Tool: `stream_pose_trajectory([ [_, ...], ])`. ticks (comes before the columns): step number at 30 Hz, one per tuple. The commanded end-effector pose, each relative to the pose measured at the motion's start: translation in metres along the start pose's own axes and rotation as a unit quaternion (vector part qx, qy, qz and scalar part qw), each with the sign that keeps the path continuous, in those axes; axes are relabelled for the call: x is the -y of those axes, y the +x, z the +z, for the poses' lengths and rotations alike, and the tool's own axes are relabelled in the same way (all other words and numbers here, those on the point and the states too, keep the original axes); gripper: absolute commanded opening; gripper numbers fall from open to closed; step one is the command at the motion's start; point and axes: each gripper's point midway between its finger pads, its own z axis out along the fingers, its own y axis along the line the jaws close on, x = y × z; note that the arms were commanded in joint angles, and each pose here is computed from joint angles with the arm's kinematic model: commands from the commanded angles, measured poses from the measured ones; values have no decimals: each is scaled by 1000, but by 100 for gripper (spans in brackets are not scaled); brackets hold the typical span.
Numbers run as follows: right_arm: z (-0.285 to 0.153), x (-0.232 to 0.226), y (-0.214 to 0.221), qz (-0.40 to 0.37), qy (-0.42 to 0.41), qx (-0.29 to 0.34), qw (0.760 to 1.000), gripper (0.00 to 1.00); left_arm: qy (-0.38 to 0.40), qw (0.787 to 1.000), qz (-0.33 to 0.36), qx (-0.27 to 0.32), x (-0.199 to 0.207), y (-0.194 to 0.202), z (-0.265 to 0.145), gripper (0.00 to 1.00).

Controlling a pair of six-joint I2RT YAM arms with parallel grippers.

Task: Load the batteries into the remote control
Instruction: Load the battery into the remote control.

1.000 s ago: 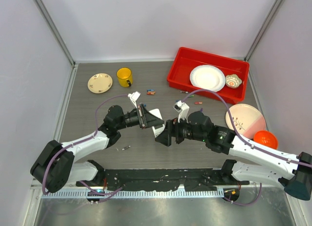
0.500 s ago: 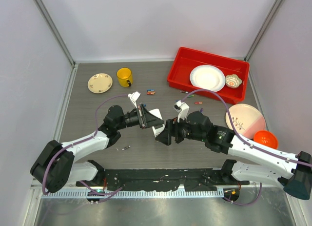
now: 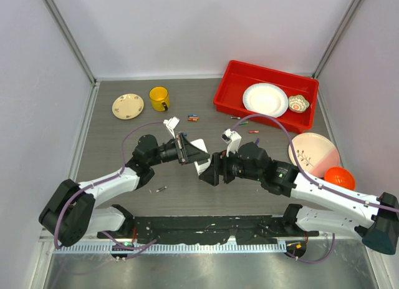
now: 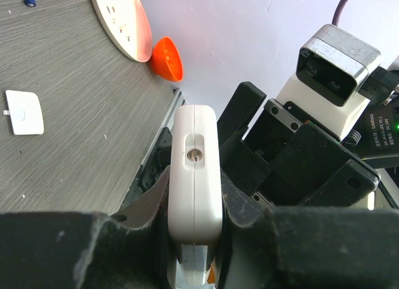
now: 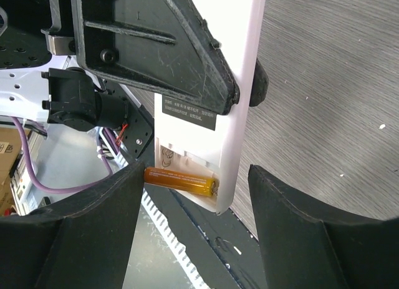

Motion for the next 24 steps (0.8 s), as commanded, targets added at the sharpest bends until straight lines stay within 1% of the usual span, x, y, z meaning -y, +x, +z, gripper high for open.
stream_pose_trajectory([
  [1,-1,-1,-10,-5,3,21,1000,72,47,998,37,16,32,-13,2,0],
  [14,0,4,-7,0,12,20,1000,62,49,998,40,18,34,-13,1,0],
  [24,0,7,-5,2,16,21,1000,51,51,998,41,20,36,-14,0,0],
])
